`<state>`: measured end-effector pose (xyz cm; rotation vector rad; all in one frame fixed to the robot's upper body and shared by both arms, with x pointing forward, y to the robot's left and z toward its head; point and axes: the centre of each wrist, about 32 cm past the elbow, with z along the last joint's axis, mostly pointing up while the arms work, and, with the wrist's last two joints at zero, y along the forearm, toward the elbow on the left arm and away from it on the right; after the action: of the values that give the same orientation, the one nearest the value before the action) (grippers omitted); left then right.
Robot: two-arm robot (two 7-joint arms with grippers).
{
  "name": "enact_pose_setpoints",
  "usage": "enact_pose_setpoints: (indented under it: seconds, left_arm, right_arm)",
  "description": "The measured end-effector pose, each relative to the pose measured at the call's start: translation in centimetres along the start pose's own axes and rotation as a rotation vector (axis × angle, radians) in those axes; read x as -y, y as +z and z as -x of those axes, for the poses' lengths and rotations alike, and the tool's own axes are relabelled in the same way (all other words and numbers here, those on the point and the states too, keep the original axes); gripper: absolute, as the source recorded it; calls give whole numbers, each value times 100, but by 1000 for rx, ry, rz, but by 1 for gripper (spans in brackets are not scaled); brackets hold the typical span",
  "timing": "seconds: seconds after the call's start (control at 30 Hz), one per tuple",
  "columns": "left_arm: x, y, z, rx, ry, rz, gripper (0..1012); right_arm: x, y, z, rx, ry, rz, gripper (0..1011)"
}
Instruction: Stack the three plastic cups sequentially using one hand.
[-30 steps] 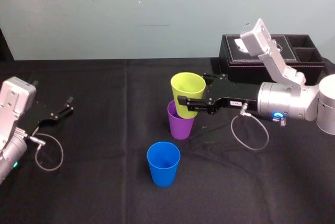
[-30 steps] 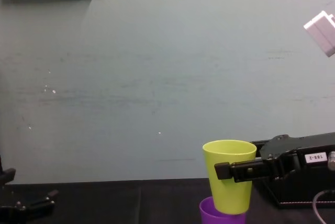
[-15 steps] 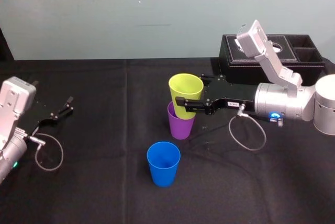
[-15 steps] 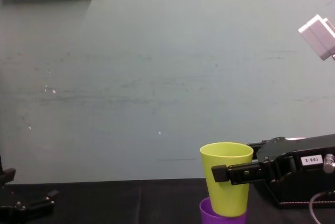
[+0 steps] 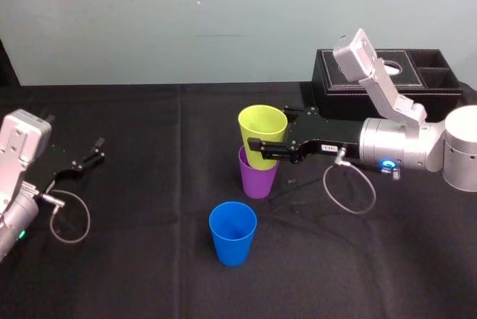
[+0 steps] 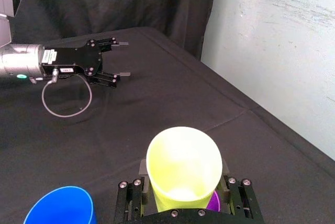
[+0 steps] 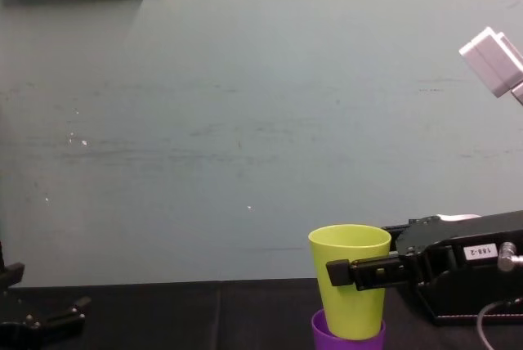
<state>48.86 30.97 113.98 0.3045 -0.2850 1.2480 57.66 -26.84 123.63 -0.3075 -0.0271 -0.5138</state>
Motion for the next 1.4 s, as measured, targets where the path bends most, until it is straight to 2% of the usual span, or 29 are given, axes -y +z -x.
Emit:
enact_pose_setpoints:
  seconds: [1.4]
  left_arm:
    - [0, 0, 0, 0, 0, 0, 1011]
  right_arm:
    - [-97, -16, -85, -13, -2, 5, 735]
